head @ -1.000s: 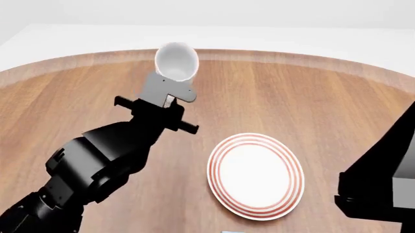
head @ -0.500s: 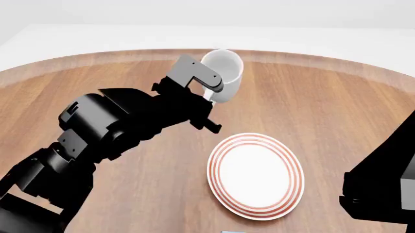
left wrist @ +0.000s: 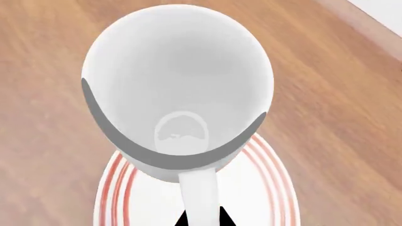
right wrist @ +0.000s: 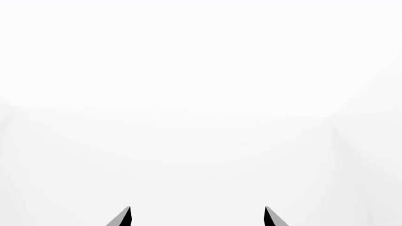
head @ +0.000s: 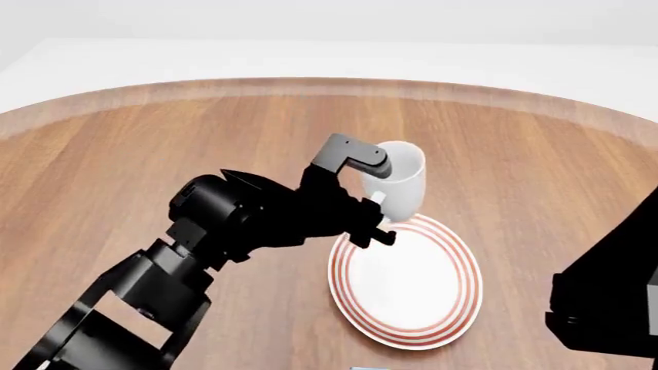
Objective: Pick up the white mug and put it on the plate, and put the chocolate pudding to the right of the plate.
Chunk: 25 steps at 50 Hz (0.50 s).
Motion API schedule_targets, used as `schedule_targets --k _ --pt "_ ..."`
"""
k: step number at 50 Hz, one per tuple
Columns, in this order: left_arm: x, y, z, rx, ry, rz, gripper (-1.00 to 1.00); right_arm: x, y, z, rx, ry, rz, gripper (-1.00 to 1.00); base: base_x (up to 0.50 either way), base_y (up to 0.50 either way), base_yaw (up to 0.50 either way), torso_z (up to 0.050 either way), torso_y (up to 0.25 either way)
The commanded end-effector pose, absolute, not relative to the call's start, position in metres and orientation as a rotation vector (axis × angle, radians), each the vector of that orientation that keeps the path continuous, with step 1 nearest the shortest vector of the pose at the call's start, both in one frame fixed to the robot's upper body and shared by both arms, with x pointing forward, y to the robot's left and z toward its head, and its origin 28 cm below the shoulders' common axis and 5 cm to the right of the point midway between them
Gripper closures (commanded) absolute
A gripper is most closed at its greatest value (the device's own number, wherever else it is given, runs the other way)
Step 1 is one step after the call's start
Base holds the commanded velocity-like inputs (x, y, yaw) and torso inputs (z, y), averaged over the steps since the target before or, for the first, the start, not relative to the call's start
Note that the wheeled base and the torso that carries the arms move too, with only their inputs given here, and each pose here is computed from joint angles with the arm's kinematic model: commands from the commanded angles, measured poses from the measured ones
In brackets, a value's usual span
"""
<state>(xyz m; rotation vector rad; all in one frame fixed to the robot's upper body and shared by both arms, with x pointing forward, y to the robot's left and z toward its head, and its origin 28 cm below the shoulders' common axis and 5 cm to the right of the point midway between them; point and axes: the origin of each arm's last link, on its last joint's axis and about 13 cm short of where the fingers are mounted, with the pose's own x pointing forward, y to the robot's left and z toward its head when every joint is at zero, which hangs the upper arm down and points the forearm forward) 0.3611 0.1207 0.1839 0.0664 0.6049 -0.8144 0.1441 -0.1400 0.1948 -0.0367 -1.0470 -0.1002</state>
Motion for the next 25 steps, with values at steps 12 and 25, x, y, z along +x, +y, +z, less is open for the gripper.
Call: schedule_targets --k 12,25 --pt "0.363 0.09 0.157 -0.009 0.698 -0.844 1.0 0.142 -0.143 0.196 -0.051 -1.058 -0.117 -1.0 0.0 0.0 0.0 0.0 0.0" --pt "0.358 0.092 0.138 0.028 0.788 -0.801 1.0 0.143 -0.144 0.194 -0.047 -1.055 -0.118 -1.0 0.0 0.0 0.0 0.0 0.0"
